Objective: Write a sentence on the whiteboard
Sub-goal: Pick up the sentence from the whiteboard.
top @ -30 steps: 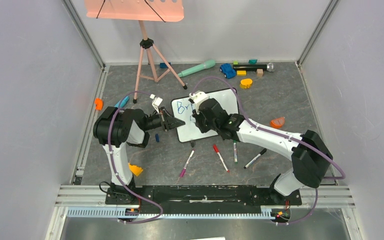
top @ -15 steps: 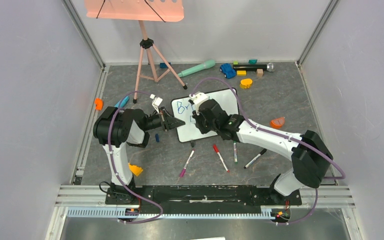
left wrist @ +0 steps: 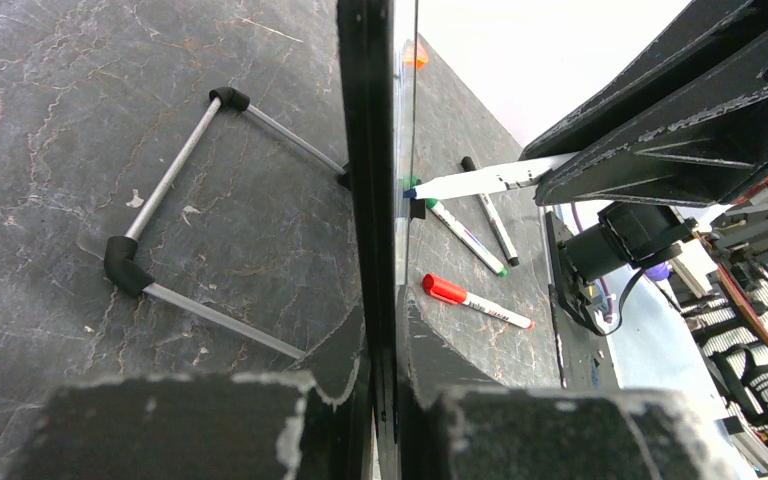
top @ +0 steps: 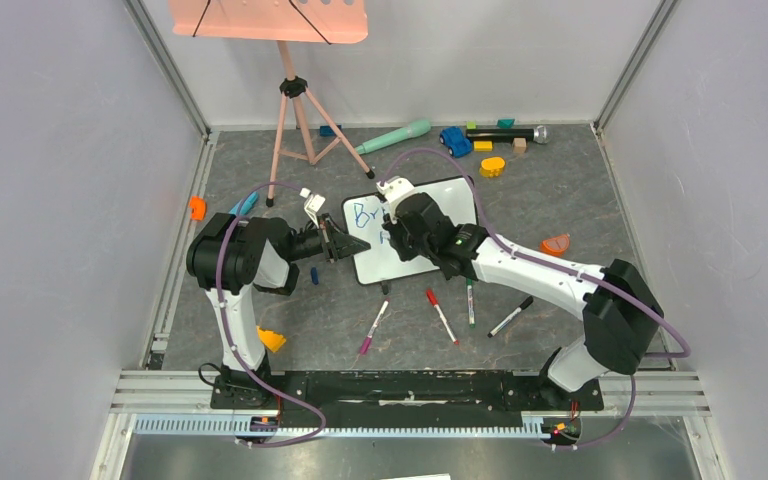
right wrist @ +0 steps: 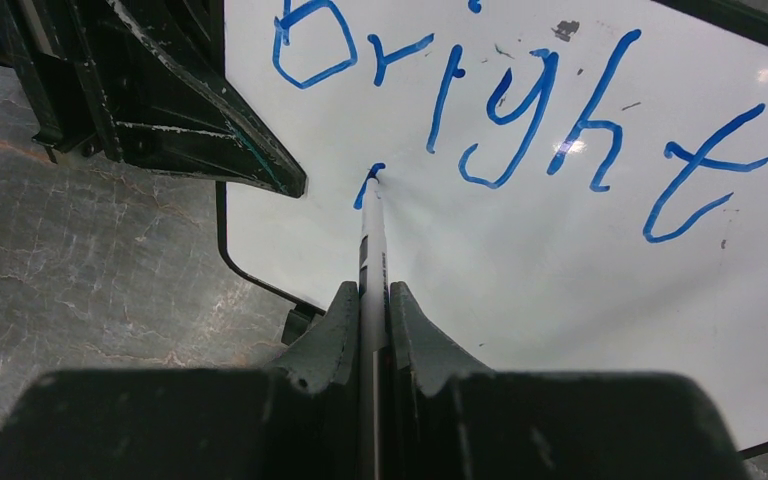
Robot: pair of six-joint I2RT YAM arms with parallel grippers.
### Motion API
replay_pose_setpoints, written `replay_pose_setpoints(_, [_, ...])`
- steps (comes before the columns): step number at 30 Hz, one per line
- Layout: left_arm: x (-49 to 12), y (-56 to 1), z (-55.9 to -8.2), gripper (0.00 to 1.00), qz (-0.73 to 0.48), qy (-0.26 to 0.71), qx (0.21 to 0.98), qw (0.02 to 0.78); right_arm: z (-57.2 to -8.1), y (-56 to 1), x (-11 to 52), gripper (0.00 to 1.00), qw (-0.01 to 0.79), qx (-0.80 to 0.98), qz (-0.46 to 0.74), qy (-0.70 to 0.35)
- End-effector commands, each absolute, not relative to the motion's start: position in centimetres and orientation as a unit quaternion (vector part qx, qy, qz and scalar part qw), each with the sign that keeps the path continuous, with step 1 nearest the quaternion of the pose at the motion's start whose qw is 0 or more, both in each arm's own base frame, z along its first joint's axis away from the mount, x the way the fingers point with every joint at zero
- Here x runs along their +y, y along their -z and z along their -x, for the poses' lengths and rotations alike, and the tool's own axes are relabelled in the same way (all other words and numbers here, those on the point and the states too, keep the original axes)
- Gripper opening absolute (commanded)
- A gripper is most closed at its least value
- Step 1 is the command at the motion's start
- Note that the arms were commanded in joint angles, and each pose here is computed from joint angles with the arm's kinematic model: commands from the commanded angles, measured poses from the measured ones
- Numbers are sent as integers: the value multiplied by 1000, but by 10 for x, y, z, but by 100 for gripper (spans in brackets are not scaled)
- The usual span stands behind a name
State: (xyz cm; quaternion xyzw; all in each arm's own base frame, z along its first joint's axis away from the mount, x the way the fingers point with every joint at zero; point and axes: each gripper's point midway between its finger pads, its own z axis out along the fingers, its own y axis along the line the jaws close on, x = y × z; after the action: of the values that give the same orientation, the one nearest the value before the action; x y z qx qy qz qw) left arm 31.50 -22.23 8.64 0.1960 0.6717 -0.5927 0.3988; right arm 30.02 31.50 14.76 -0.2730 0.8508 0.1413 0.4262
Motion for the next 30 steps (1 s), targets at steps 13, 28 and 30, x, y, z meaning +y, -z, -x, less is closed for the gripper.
replay_pose_setpoints(13, [-216, -61, -332, 3, -197, 543, 681, 449, -314, -163, 305, 0, 452, 848, 253, -113])
replay_pose_setpoints(28, [-216, -61, -332, 3, -198, 543, 681, 449, -299, -143, 297, 0, 429, 857, 258, -120])
replay_pose_setpoints(30, [-216, -61, -332, 3, -199, 544, 681, 449, -297, -140, 297, 0, 426, 858, 259, -122])
